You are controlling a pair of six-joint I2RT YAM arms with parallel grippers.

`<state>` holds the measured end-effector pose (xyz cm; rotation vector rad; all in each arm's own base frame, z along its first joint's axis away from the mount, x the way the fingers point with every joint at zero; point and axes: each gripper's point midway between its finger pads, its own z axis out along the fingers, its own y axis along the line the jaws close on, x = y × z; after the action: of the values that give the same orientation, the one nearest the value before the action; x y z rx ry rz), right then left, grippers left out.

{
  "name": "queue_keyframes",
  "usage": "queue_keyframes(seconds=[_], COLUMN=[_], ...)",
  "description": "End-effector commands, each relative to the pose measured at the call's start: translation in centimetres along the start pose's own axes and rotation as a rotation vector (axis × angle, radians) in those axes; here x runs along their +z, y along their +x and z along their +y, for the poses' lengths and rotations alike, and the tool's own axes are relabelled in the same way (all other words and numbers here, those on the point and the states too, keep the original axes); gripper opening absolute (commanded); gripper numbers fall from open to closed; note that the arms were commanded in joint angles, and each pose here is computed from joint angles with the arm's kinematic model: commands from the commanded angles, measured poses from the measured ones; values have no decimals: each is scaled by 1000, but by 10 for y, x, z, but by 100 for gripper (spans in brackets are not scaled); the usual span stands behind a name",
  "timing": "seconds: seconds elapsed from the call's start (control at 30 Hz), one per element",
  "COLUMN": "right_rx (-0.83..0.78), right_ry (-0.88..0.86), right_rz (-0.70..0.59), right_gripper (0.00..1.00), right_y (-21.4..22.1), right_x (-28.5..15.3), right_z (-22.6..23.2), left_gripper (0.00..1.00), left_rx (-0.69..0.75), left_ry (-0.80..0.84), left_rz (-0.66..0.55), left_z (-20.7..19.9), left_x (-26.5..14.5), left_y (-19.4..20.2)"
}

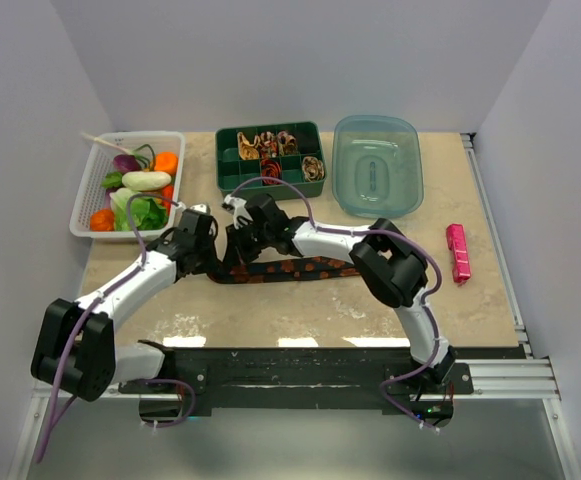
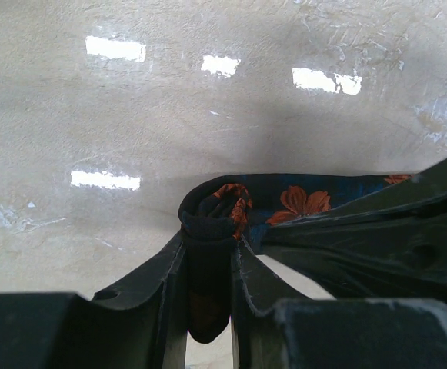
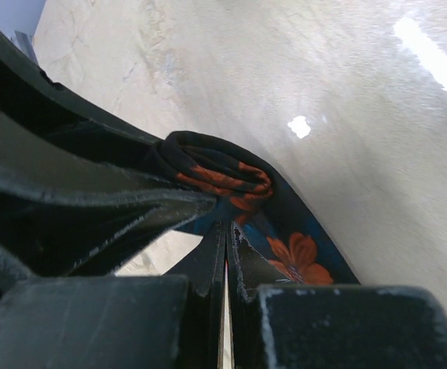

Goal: Roll the ties
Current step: Roll the tie at the center of the board.

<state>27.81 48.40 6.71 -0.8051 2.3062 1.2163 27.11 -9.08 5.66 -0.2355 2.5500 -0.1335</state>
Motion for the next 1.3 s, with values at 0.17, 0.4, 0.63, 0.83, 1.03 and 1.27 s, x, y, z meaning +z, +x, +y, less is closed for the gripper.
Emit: queue_keyframes(seconds=[0.17,0.4,0.63,0.83,1.03,1.27], right_rx=[-16,-1,40,38,31,41], right_ry=[-55,-97,-149,-141,-95,-23], right_rz=[22,16,7,-2,-48,-105], right_gripper=[0,0,0,0,0,0], right_y=[-1,1,5,4,-12,-28], right_x=[16,21,25,19,-1,-32], right_z=[18,26,30,31,20,-7], left_gripper=[0,0,0,0,0,0], left_rx=[41,61,78,118,152,184], left_ry=[-58,-42,-25,-86,-168,-242], left_rz=[-44,-43,-48,-30,-15,-4], left_z=[-11,-26,-37,-34,-24,-16], left_x=[-7,-8,-8,-7,-8,-10], left_y=[-16,-17,-15,-10,-7,-5])
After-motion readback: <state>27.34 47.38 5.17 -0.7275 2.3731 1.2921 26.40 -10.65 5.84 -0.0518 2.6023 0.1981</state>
